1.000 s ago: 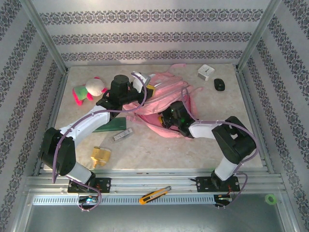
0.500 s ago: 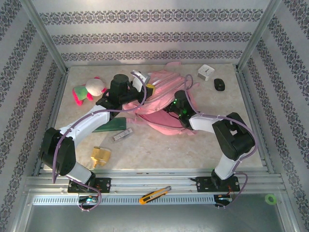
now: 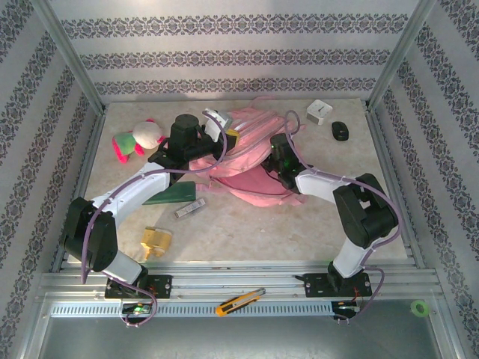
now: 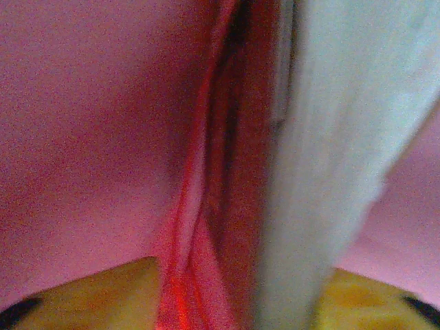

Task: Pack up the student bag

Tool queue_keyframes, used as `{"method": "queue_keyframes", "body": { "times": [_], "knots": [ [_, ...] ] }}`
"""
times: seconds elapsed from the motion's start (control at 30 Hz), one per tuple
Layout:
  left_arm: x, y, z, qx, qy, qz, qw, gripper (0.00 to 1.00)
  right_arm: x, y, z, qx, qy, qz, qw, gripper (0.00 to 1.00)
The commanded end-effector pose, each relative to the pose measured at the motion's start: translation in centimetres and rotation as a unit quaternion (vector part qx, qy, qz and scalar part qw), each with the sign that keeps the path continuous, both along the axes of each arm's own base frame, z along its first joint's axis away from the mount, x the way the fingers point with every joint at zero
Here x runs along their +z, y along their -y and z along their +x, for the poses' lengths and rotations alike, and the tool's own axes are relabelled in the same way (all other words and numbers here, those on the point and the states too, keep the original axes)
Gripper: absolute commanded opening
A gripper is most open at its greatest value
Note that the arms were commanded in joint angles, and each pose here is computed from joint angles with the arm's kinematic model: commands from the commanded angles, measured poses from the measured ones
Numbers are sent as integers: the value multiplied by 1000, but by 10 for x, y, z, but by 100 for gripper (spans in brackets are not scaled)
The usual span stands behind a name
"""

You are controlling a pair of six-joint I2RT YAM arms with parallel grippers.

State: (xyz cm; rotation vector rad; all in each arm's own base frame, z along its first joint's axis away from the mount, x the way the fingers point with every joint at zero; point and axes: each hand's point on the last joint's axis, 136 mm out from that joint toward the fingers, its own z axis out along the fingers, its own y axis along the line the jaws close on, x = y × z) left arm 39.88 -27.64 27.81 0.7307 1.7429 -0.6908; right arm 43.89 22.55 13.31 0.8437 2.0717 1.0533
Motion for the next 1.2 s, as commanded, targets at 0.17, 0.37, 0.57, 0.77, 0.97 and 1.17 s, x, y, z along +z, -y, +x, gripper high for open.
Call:
{"method": "queue_keyframes", "body": {
  "times": [0.17,0.37,0.57,0.77,0.97,1.17],
  "knots": [
    [56,-7,-2,5,74,-30,997,0,-30,20,-26,-9,-64,-44,997,12],
    [53,-9,-3,7,72,-25,997,0,-47,-1,-49,32,-83,-54,995,2],
    [55,-9,-5,3,73,-23,997,0,-30,8,-31,35,-43,-39,998,32],
    [51,-15,-3,15,70,-18,997,0,3,-2,-24,57,-6,-23,998,2],
    [52,-26,4,36,69,-27,997,0,-22,-11,-67,56,-50,-9,997,0],
    [50,-35,10,50,67,-17,996,0,-49,-12,-94,68,-92,-6,993,29]
  ]
}}
